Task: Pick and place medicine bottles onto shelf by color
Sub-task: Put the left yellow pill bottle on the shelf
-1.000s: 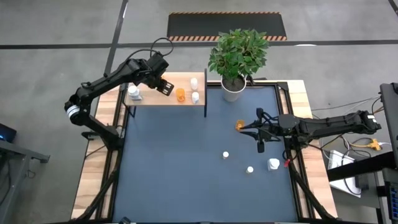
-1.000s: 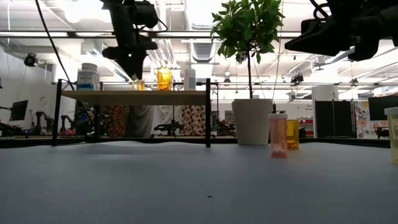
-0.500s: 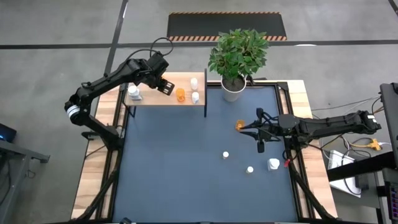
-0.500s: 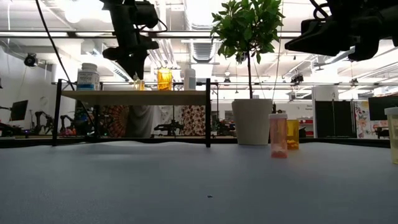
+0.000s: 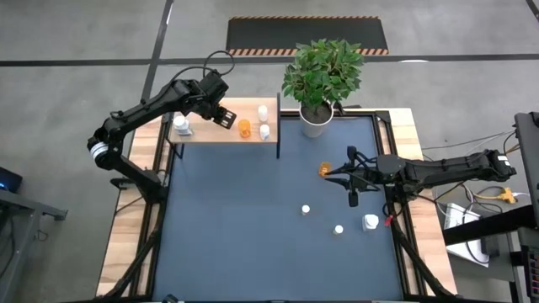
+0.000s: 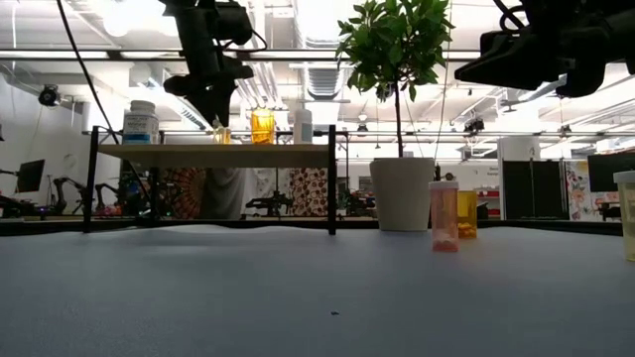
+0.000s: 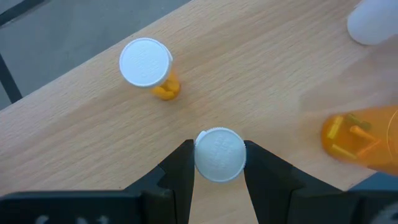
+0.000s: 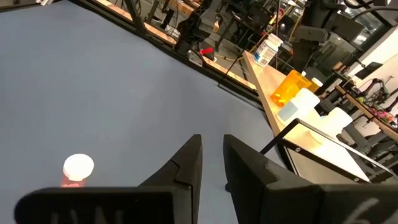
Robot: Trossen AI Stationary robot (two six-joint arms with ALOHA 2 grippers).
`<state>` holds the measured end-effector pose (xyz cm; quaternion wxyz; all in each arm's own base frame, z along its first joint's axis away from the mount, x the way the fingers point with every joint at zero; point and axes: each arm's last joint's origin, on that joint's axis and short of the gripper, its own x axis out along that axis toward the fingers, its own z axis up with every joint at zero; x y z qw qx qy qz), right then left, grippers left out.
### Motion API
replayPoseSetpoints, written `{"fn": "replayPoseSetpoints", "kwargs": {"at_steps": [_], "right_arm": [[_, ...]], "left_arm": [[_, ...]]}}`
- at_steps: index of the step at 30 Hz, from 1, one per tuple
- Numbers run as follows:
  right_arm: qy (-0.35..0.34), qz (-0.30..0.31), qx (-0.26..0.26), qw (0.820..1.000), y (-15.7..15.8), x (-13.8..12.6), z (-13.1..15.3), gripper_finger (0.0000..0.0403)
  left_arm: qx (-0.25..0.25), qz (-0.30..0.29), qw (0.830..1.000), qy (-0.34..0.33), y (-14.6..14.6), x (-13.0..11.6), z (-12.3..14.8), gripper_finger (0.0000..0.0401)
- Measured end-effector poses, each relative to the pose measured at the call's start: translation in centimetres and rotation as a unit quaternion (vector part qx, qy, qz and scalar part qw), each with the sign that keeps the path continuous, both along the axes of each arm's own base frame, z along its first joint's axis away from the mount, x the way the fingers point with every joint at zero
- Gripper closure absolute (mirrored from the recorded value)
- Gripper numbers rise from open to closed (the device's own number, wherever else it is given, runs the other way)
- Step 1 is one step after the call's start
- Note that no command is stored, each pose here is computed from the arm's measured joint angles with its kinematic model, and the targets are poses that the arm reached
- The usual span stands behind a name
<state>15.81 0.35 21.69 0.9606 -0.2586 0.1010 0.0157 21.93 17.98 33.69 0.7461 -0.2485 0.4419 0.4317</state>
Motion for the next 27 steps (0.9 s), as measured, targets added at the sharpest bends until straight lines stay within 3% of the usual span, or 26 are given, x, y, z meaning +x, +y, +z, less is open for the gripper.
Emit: {"fn": "replayPoseSetpoints", "kwargs": {"at_steps": [14, 27], "right_arm": [[0.003, 0.000, 0.000, 1.000, 0.00, -0.01, -0.06, 0.0346], [0.003, 0.000, 0.000, 1.000, 0.00, -0.01, -0.06, 0.0346]], "left_arm": [[0.000, -0.001, 1.000, 0.001, -0.02, -0.03, 0.01, 0.0290], [-0.002, -0.017, 1.000, 0.011, -0.10, -0.10, -0.04, 0.0190]]}}
